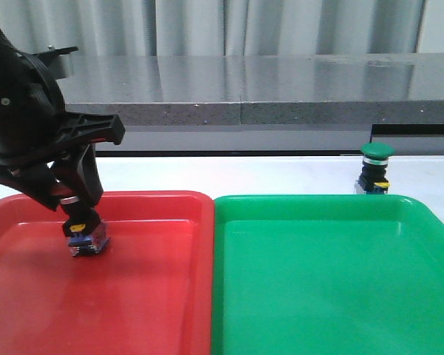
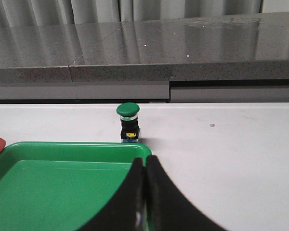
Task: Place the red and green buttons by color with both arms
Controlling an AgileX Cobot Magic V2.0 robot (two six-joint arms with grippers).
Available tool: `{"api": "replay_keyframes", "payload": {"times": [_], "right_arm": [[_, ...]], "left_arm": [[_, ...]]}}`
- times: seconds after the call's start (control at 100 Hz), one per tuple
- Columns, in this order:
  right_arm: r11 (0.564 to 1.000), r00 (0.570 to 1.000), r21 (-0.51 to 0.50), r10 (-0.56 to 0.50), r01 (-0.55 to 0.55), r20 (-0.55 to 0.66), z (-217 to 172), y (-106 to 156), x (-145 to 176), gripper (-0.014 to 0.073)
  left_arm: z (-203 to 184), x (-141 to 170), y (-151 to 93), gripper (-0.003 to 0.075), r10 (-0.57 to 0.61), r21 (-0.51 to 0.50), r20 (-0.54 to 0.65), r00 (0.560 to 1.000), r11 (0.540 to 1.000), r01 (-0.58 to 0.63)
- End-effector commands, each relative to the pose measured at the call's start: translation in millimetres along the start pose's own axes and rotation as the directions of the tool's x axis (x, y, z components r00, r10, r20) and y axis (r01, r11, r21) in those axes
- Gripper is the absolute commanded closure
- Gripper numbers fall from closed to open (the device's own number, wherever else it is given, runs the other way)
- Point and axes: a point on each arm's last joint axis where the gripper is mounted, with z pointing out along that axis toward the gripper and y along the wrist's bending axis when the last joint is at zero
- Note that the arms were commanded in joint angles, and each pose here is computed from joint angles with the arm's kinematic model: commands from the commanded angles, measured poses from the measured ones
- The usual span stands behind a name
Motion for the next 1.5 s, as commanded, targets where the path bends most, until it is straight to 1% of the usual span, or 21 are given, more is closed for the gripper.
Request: {"api": "replay_keyframes", "payload": {"times": [0.0, 0.06, 0.18, 0.23, 0.32, 0.48, 0.6, 0.74, 0.85, 1.03, 1.17, 1.26, 1.37, 1.38, 1.44, 1.49], "right_arm": [[1.000, 0.994, -0.001, -0.009, 0.009, 0.110, -2.5, 0.7, -12.7, 0.0652], [1.000, 0.994, -0.001, -0.009, 0.009, 0.110, -2.5, 0.7, -12.7, 0.0652], [1.000, 0.994, -0.001, -0.009, 0.009, 0.110, -2.5, 0.7, -12.7, 0.0652], [1.000, 0.994, -0.001, -0.009, 0.009, 0.110, -2.5, 0.7, -12.7, 0.0652], [1.000, 0.994, -0.001, -0.009, 0.009, 0.110, -2.5, 0.7, -12.7, 0.0652], [1.000, 0.994, -0.001, -0.009, 0.009, 0.110, -2.5, 0.7, -12.7, 0.0652], [1.000, 0.994, -0.001, -0.009, 0.009, 0.110, -2.5, 0.7, -12.7, 0.0652], [1.000, 0.994, -0.001, -0.009, 0.009, 0.110, -2.5, 0.7, -12.7, 0.0652], [1.000, 0.994, -0.001, -0.009, 0.009, 0.110, -2.5, 0.7, -12.7, 0.0652], [1.000, 0.994, -0.001, -0.009, 0.009, 0.110, -2.5, 0.7, -12.7, 0.0652], [1.000, 0.994, -0.001, -0.009, 0.009, 0.110, -2.5, 0.7, -12.7, 0.0652], [1.000, 0.994, -0.001, -0.009, 0.009, 0.110, -2.5, 0.7, -12.7, 0.0652], [1.000, 0.994, -0.001, -0.009, 0.009, 0.110, -2.5, 0.7, -12.7, 0.0652], [1.000, 0.994, -0.001, -0.009, 0.009, 0.110, -2.5, 0.7, -12.7, 0.0652], [1.000, 0.994, -0.001, -0.009, 0.009, 0.110, -2.5, 0.7, -12.7, 0.0652], [1.000, 0.994, -0.001, -0.009, 0.009, 0.110, -2.5, 0.7, -12.7, 0.0652]], "left_arm": [[-14.8, -10.8, -7.3, 0.0473, -0.013, 0.033, 0.083, 0.996, 0.999, 0.010], [-14.8, -10.8, -7.3, 0.0416, -0.013, 0.033, 0.083, 0.996, 0.999, 0.010], [-14.8, -10.6, -7.3, 0.0244, -0.013, 0.033, 0.081, 0.997, 0.999, 0.010], [-14.8, -10.6, -7.3, 0.0185, -0.013, 0.033, 0.081, 0.997, 0.999, 0.010], [-14.8, -10.6, -7.3, 0.0122, -0.013, 0.033, 0.081, 0.997, 0.999, 0.010], [-15.5, -10.9, -7.4, 0.0117, -0.013, 0.034, 0.085, 0.996, 0.999, 0.010], [-22.9, -13.2, -8.4, 0.0117, -0.011, 0.042, 0.119, 0.993, 0.999, 0.006], [-40.8, -19.2, -9.2, 0.0117, -0.006, 0.058, 0.208, 0.978, 0.998, -0.006], [-59.3, -24.3, -6.4, 0.0117, -0.006, 0.063, 0.288, 0.958, 0.998, -0.013], [-89.8, -31.1, 10.7, 0.0117, -0.044, 0.057, 0.390, 0.920, 0.998, 0.023], [-115.3, -31.6, 26.6, 0.0117, -0.051, 0.031, 0.470, 0.881, 0.999, 0.042], [-131.8, -26.2, 33.8, 0.0117, -0.051, 0.022, 0.534, 0.844, 0.999, 0.046], [-153.1, -11.4, 39.9, 0.0118, -0.060, 0.031, 0.620, 0.783, 0.998, 0.052], [-152.1, -10.8, 40.8, 0.0118, -0.062, 0.030, 0.620, 0.783, 0.998, 0.055], [-163.6, 2.0, 43.3, 0.0120, -0.064, 0.036, 0.661, 0.748, 0.998, 0.054], [-168.2, 14.0, 47.3, 0.0121, -0.069, 0.034, 0.674, 0.736, 0.997, 0.063]]}}
